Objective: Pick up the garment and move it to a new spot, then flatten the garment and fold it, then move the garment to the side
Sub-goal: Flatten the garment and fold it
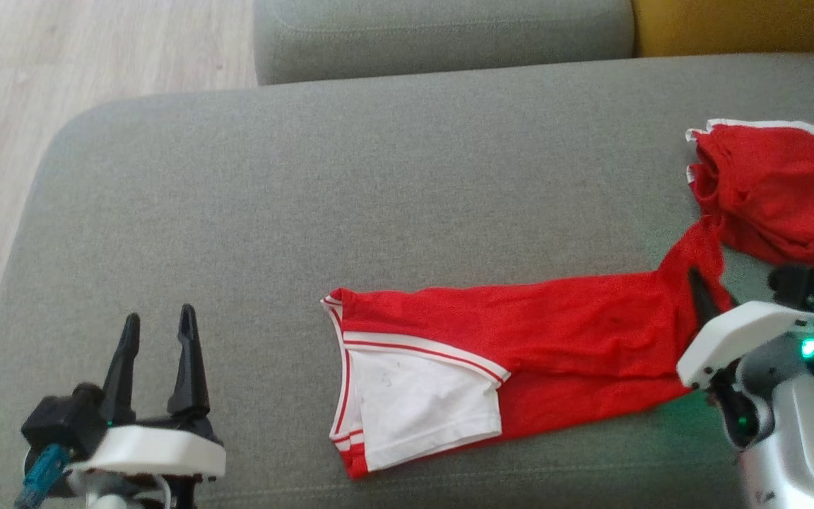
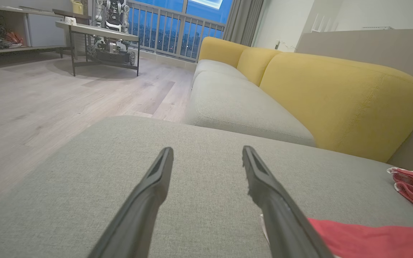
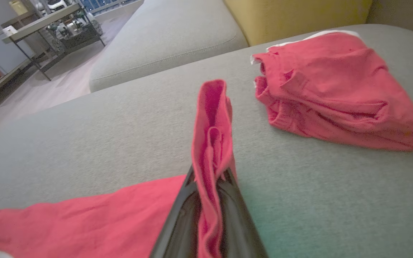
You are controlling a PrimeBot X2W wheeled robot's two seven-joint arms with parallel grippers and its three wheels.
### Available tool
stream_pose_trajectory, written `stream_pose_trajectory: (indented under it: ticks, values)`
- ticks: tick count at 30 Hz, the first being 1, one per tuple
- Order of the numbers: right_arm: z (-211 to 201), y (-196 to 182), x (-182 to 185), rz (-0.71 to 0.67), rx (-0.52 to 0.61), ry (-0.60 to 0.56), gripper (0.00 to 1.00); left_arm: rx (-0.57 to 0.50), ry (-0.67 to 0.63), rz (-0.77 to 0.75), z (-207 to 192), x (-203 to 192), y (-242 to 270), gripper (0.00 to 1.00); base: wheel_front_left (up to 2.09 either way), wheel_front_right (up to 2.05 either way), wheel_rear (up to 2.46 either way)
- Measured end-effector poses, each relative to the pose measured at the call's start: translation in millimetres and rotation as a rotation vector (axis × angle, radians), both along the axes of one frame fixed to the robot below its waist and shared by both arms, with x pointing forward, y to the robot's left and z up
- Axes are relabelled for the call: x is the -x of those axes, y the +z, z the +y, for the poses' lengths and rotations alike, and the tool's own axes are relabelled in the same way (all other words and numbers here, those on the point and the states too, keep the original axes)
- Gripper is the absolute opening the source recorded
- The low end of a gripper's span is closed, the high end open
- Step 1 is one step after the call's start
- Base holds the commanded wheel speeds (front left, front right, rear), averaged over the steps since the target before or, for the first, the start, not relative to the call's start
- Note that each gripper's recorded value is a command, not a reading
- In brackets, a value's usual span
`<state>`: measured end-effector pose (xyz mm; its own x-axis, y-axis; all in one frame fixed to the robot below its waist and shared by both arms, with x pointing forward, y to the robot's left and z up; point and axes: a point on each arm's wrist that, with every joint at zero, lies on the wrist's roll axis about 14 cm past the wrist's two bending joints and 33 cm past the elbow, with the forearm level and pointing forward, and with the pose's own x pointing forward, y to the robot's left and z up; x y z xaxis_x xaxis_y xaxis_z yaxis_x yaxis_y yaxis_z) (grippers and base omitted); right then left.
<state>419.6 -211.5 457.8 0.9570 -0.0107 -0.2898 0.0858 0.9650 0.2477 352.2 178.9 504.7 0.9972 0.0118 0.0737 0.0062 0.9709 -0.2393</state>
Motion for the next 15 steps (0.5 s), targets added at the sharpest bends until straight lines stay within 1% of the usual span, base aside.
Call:
stream_pose_trajectory:
  ticks: [2, 4, 6, 10, 15]
  values:
    - [12.6, 4.6, 5.5, 0.009, -0.027, 0.04, 0.0, 0.0, 0.001, -0.001, 0.2, 3.1, 0.3, 1.0, 0.0, 0.0, 0.0]
    - [24.7, 8.0, 11.9, 0.022, -0.078, 0.074, 0.0, 0.002, 0.001, -0.002, 0.2, 5.3, 0.5, 1.0, 0.0, 0.0, 0.0]
    - [40.2, 14.8, 15.9, 0.017, -0.166, 0.112, 0.0, 0.002, 0.003, -0.008, 0.9, 6.8, 2.2, 1.0, 0.0, 0.0, 0.0]
    - [75.7, 28.0, 23.2, 0.001, -0.284, 0.213, 0.0, 0.011, 0.013, -0.019, 3.6, 11.5, 5.6, 1.0, 0.0, 0.0, 0.0]
    - [122.5, 28.4, 38.0, 0.027, -0.443, 0.329, 0.0, 0.012, 0.044, -0.017, 12.6, 22.2, 4.6, 1.0, 0.0, 0.0, 0.0]
